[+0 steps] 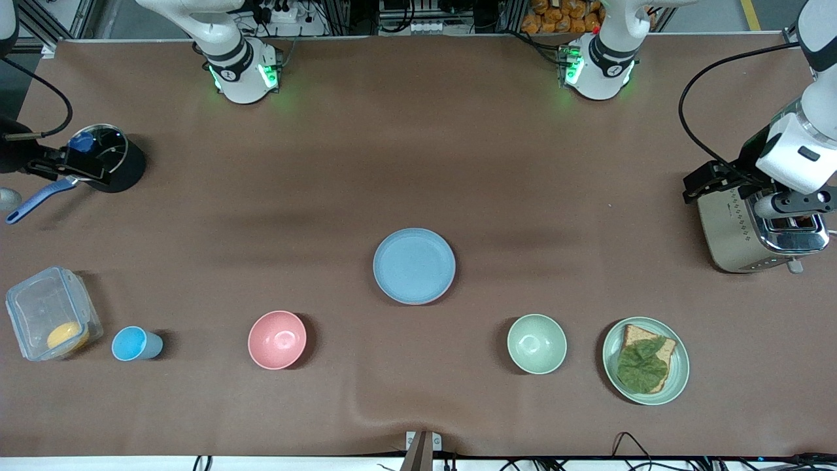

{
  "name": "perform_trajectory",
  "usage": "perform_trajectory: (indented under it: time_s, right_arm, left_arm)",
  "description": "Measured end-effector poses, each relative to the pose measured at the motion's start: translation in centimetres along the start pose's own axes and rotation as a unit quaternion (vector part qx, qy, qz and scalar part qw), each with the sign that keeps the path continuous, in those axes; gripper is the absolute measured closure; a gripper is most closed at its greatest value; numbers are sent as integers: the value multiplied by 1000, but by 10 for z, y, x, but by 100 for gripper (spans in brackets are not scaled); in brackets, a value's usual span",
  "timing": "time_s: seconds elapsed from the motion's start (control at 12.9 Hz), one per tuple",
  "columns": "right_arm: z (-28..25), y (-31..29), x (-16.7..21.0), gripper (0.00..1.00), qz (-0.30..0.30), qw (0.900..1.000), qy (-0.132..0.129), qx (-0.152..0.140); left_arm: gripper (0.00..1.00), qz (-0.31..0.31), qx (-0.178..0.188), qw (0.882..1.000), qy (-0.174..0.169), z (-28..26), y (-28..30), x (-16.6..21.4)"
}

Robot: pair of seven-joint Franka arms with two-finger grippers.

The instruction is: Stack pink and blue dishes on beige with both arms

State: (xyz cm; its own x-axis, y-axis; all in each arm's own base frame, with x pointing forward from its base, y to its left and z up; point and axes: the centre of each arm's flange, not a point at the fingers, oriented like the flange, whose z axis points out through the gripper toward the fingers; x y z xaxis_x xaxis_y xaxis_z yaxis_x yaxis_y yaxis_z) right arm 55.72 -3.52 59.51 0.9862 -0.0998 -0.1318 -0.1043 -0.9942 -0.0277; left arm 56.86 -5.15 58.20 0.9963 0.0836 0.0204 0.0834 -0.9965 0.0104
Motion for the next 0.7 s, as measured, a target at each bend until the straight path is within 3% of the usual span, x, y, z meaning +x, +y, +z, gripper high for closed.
perform_trajectory:
  time_s: [0.7]
  right_arm:
    - [-6, -1, 3, 0, 0, 1000, 16, 0]
  left_arm:
    - [0, 0, 2, 1000, -11, 12, 1, 5]
